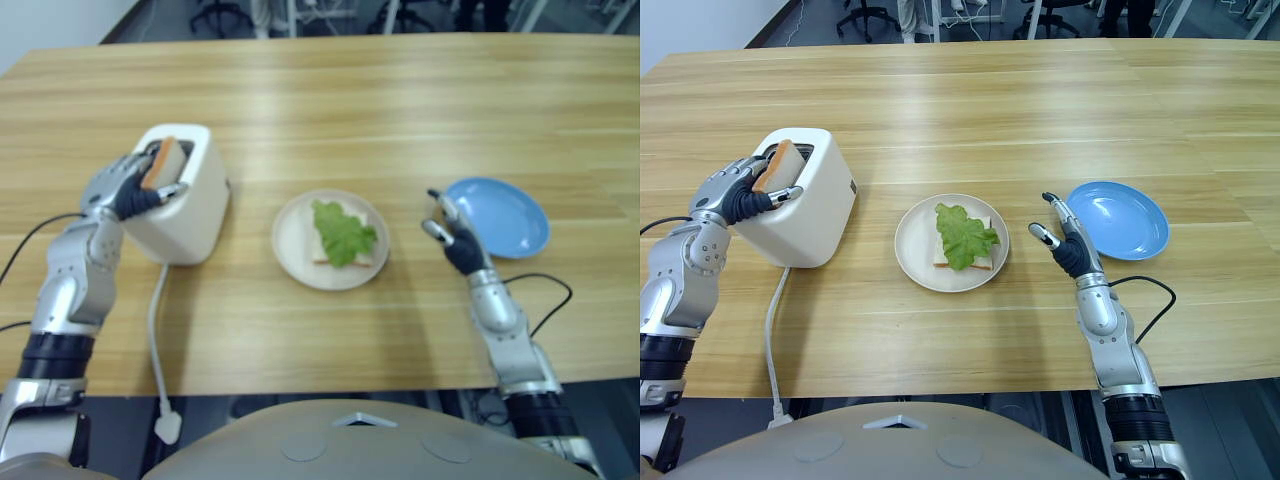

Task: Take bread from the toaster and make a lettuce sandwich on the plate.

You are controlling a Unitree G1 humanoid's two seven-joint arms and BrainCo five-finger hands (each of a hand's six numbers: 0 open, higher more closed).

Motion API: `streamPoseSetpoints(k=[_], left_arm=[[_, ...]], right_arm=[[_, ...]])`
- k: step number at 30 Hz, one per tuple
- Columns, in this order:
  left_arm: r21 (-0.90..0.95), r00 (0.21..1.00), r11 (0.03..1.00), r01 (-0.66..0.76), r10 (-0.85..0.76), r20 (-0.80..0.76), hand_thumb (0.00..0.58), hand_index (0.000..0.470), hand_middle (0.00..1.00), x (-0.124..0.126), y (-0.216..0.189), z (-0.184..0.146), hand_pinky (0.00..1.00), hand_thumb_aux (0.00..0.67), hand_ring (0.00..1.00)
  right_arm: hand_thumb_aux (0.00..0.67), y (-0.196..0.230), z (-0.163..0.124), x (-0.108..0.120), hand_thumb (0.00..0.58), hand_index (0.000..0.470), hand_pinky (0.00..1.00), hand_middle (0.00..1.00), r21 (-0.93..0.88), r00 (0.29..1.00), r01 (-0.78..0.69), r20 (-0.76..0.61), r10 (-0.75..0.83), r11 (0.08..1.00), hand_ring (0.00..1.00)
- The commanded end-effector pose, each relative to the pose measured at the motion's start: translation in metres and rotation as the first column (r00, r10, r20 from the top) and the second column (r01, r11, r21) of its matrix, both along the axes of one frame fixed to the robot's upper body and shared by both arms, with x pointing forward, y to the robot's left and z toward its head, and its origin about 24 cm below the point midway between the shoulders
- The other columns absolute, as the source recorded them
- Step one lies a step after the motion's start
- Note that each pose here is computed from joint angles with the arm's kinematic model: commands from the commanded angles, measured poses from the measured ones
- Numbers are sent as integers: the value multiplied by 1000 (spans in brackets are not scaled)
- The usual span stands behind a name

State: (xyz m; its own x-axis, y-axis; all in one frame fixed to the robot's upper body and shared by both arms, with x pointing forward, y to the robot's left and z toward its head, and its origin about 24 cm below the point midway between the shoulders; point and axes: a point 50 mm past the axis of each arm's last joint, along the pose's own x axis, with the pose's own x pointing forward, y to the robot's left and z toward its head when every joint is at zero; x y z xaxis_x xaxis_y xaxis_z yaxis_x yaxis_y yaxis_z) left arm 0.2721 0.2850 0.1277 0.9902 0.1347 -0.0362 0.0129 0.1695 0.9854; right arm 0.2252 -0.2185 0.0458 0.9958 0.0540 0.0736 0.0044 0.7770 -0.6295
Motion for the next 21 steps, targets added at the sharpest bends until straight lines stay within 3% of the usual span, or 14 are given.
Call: streamPoseSetpoints(k=[1,11,17,21], left_arm=[[-10,1000,1000,2,-2,18,580,460,1000,-1,1,1,1000,670,1000],[74,929,993,95,-115,352,580,460,1000,-10,-25,49,1000,670,1000],[61,751,975,213,-203,628,580,460,1000,-31,-42,93,1000,670,1000],[-19,658,950,313,-203,725,580,460,1000,-44,-47,113,1000,670,1000]], right_arm=[[0,0,-6,-2,0,0,0,0,-10,1000,-2,-28,2,1000,0],[0,-2,-11,-2,0,0,0,0,-41,999,6,-41,-8,999,0],[0,-2,-14,-3,0,0,0,0,-49,999,11,-49,-13,999,0],[0,-2,-16,-3,0,0,0,0,-50,998,11,-55,-13,999,0]])
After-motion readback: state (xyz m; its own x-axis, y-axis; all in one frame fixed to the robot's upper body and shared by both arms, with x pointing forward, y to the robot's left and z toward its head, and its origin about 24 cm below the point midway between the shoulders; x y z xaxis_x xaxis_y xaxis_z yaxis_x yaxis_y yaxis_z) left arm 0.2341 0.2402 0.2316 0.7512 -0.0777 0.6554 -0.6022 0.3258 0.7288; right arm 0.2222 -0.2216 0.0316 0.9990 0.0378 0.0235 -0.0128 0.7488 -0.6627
